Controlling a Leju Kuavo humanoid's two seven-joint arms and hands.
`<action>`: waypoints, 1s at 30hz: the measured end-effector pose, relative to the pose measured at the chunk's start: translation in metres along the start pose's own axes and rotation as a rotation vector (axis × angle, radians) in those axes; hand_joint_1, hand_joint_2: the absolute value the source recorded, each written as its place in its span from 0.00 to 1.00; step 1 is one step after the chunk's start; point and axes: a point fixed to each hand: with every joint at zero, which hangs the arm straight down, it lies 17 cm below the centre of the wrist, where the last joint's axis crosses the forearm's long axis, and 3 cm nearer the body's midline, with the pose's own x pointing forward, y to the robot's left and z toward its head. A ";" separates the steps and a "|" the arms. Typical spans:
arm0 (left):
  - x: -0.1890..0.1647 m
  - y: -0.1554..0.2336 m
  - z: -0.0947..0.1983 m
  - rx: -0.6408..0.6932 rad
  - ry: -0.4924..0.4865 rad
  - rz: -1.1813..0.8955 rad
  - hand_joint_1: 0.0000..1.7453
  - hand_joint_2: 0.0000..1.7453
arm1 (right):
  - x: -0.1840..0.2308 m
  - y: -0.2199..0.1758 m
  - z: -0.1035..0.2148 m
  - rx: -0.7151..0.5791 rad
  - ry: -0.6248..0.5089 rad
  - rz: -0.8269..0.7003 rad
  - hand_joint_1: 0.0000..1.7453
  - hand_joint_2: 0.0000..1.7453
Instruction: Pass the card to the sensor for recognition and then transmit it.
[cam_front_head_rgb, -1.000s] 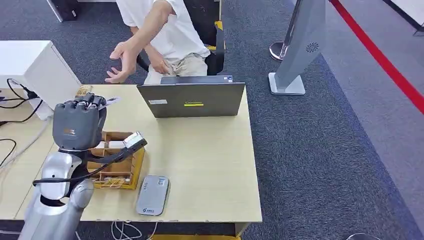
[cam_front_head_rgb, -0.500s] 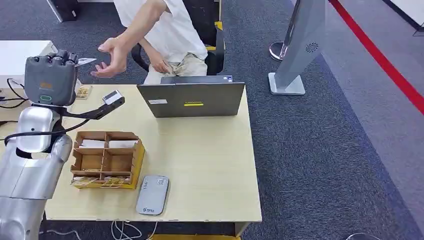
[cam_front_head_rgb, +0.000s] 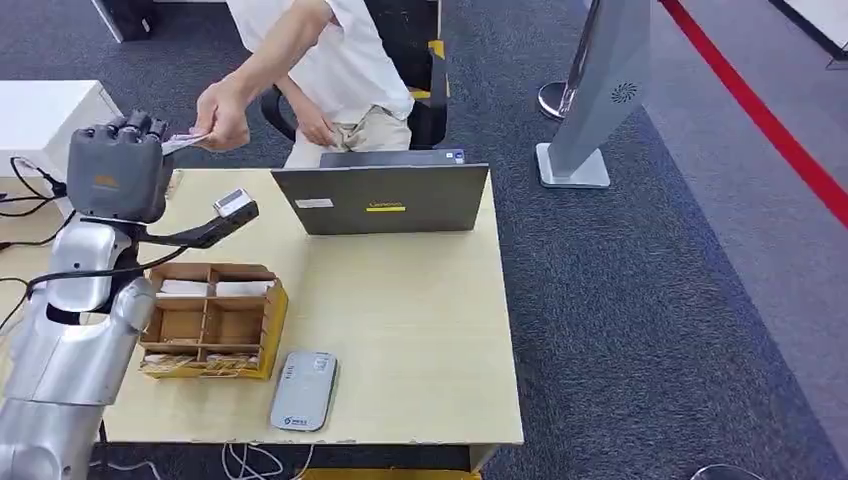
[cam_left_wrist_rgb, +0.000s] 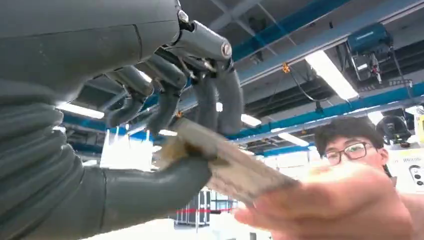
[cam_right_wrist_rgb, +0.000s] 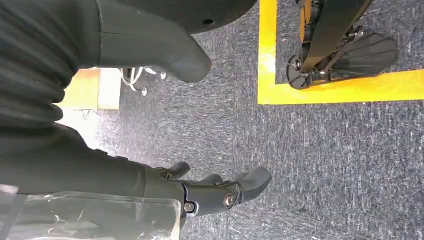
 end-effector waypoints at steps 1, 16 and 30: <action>0.001 0.002 0.000 0.002 0.000 0.007 0.00 1.00 | 0.000 0.000 0.000 0.000 -0.001 0.000 0.00 1.00; 0.017 0.015 0.019 0.035 -0.013 0.071 0.00 1.00 | 0.000 -0.002 0.000 -0.008 0.000 -0.010 0.00 1.00; 0.088 0.009 0.136 -0.156 -0.074 0.329 0.00 1.00 | -0.006 -0.002 0.000 0.003 0.004 -0.131 0.00 1.00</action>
